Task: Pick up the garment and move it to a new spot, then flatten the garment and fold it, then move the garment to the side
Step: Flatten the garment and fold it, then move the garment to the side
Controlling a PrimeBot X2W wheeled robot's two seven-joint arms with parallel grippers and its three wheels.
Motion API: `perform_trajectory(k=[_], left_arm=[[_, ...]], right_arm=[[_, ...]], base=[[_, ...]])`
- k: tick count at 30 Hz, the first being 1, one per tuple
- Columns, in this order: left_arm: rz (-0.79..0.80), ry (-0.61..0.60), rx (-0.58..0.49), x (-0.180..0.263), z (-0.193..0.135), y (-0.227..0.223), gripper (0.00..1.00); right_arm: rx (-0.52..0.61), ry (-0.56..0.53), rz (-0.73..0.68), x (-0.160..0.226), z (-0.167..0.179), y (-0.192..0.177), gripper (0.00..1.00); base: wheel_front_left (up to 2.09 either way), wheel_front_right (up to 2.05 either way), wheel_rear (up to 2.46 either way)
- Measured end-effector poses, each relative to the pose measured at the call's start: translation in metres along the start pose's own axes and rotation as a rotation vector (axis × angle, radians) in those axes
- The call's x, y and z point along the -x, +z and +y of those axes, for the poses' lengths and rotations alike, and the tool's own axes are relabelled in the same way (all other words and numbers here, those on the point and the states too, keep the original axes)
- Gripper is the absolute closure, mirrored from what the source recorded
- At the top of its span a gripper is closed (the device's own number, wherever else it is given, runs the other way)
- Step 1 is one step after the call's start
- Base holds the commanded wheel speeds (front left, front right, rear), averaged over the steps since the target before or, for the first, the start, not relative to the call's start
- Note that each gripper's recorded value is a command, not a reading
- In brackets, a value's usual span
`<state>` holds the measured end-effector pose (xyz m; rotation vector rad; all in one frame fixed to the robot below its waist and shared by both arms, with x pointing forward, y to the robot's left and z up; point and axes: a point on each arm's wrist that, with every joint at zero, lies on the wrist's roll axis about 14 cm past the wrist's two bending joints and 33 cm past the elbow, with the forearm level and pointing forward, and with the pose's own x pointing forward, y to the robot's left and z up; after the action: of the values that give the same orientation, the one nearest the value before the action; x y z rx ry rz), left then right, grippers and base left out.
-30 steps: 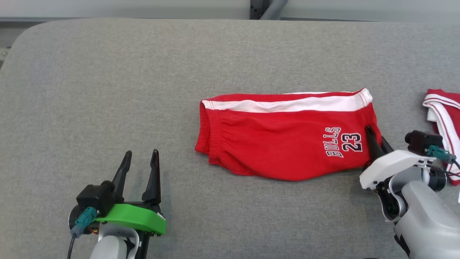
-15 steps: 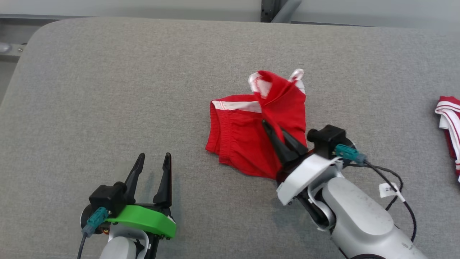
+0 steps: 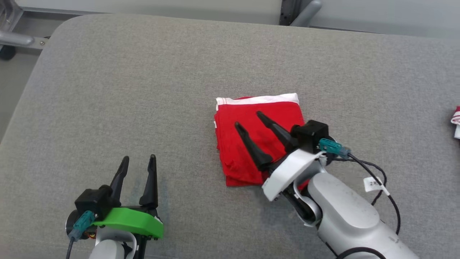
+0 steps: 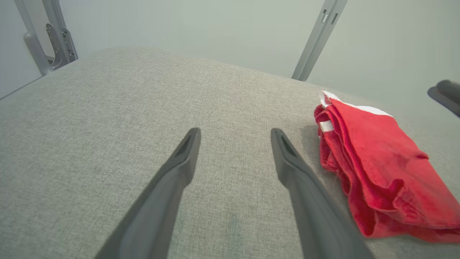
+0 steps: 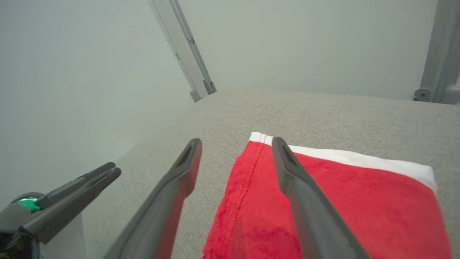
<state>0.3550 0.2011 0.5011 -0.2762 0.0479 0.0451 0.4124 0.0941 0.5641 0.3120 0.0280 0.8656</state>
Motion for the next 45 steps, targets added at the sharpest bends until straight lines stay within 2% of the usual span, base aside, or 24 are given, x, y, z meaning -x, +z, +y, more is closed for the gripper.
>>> perform_trajectory(k=[6,10,11,17,24,37,45], left_arm=[[-0.008,-0.018,-0.015,-0.011,-0.005,0.002,0.00],[-0.006,-0.045,-0.030,-0.020,-0.013,0.000,0.00],[-0.007,-0.058,-0.037,-0.024,-0.018,0.000,0.00],[0.000,-0.101,-0.050,-0.033,-0.032,-0.003,0.00],[0.004,-0.113,-0.057,-0.029,-0.037,-0.004,0.00],[-0.006,-0.091,-0.064,-0.002,-0.027,-0.001,0.00],[-0.004,-0.088,-0.064,0.004,-0.025,-0.002,0.00]], right_arm=[[0.061,-0.279,-0.035,0.057,-0.086,0.013,0.00],[0.168,-0.457,-0.083,0.107,-0.131,0.037,0.00],[0.200,-0.523,-0.069,0.132,-0.141,0.034,0.00],[0.213,-0.666,-0.089,0.180,-0.153,0.038,0.00],[0.211,-0.741,-0.121,0.207,-0.151,0.044,0.00],[0.217,-0.705,-0.154,0.210,-0.125,0.050,0.00],[0.209,-0.688,-0.155,0.205,-0.121,0.049,0.00]], base=[[0.00,0.00,0.00],[0.00,0.00,0.00],[0.00,0.00,0.00],[0.00,0.00,0.00],[0.00,0.00,0.00],[0.00,0.00,0.00],[0.00,0.00,0.00]])
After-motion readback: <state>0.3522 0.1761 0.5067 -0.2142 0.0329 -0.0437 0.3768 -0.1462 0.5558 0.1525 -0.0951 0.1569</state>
